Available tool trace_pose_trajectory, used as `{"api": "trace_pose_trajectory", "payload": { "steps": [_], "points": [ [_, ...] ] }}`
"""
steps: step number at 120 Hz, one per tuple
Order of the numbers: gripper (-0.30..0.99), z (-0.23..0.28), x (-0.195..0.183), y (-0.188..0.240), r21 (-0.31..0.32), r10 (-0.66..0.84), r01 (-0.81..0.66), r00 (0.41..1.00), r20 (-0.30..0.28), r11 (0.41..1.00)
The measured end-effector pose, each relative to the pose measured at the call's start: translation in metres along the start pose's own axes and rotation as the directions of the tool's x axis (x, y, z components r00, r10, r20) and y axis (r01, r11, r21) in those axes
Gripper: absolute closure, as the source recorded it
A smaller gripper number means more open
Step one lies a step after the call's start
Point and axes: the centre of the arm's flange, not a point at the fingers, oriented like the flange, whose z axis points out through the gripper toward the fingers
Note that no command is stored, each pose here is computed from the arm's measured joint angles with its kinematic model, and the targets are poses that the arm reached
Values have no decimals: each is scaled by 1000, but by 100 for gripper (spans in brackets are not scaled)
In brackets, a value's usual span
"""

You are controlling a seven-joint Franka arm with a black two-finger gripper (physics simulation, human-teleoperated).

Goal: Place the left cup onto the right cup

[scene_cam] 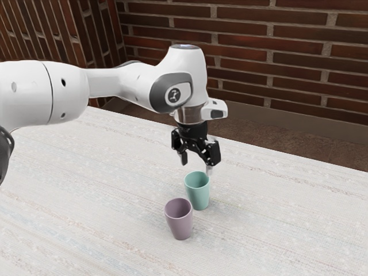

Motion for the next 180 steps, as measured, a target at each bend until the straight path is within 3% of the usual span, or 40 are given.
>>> {"api": "trace_pose_trajectory", "payload": {
  "steps": [29,137,180],
  "points": [
    [1,25,5,-8,27,-45,45,999,26,999],
    [6,73,45,-1,98,-64,61,998,26,993],
    [19,82,51,-6,110,-74,70,997,36,992]
  ]
}}
